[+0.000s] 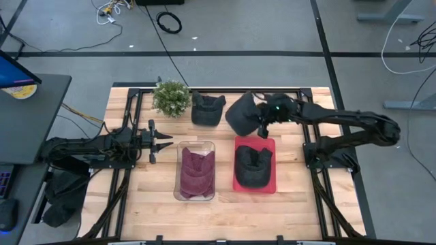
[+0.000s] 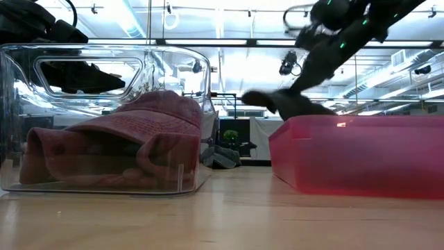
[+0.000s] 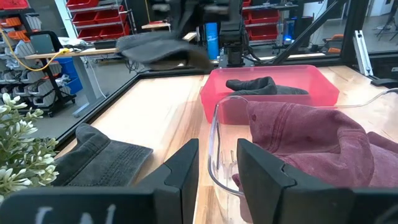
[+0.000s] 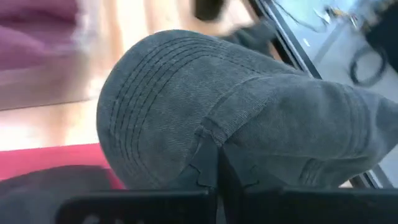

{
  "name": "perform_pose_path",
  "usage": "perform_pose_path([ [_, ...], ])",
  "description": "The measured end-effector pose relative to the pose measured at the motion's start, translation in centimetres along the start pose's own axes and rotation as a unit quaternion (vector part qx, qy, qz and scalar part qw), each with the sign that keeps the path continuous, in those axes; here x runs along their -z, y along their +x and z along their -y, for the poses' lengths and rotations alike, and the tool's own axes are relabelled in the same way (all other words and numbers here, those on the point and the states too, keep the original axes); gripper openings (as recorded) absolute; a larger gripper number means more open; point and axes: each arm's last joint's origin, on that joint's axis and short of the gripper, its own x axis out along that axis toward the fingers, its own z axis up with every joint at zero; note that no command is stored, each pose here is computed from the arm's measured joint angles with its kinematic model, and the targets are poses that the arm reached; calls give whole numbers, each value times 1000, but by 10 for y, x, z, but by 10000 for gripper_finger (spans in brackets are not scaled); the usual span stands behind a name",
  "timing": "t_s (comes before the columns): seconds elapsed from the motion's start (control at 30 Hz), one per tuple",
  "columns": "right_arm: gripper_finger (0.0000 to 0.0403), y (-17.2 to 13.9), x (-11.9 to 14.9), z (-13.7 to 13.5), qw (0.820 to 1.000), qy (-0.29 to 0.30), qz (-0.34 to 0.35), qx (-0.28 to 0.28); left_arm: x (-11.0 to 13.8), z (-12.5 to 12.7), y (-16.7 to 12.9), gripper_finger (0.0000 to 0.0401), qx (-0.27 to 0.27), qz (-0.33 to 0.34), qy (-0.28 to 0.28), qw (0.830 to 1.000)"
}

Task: Pick & Place hat
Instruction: Put the right black cap into the red bin

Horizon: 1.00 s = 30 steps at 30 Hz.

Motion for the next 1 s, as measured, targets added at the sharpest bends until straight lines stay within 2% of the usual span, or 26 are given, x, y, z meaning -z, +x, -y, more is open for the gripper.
perform_pose_path([
  [0.13,1,-16,-3,-22,998,-44,12,-36,0,0,0,115,0,0,0,1000],
  [0.33,1,-24,2,-52,991,-92,-16,-95,0,0,0,115,0,0,0,1000],
  [0.6,1,-31,6,-88,972,-169,-17,-161,0,0,0,115,0,0,0,1000],
  [1.0,1,-37,25,-120,942,-249,-32,-221,0,0,0,115,0,0,0,1000],
])
